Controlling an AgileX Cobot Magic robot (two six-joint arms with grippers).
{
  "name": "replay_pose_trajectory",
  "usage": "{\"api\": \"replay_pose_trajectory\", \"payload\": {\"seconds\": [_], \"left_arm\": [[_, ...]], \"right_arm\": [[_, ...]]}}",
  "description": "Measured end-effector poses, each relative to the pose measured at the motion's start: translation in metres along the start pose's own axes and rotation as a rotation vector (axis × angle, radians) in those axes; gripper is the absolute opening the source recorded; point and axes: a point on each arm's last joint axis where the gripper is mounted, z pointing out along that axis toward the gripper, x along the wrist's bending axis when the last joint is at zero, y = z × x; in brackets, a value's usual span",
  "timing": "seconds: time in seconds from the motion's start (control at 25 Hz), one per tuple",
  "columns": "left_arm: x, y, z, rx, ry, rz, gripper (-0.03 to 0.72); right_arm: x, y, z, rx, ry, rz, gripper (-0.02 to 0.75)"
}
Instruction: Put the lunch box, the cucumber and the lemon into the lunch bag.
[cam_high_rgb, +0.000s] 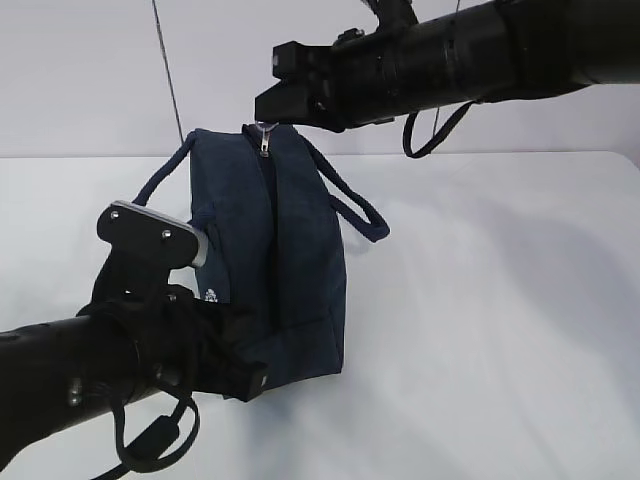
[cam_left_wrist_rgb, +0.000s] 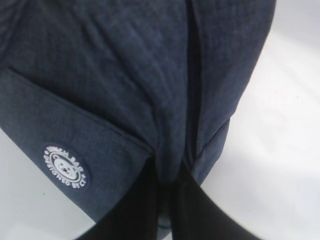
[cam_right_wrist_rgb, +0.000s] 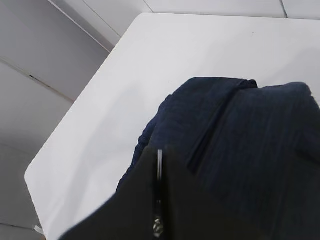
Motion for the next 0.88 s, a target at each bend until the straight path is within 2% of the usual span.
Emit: {"api": "replay_pose_trajectory", "payload": {"seconds": [0.52,0.88], "left_arm": [[0.000,-0.001,0.000,0.007,-0.001,0.000,0.011],[0.000,-0.001,0.000,0.009,-0.001,0.000,0.011]], "right_arm": [[-0.023,0.024,0.035,-0.021,0.000,-0.063,-0.013],[-0.058,0.034,0.044,-0.014,0.025,-0.049,-0.013]]}}
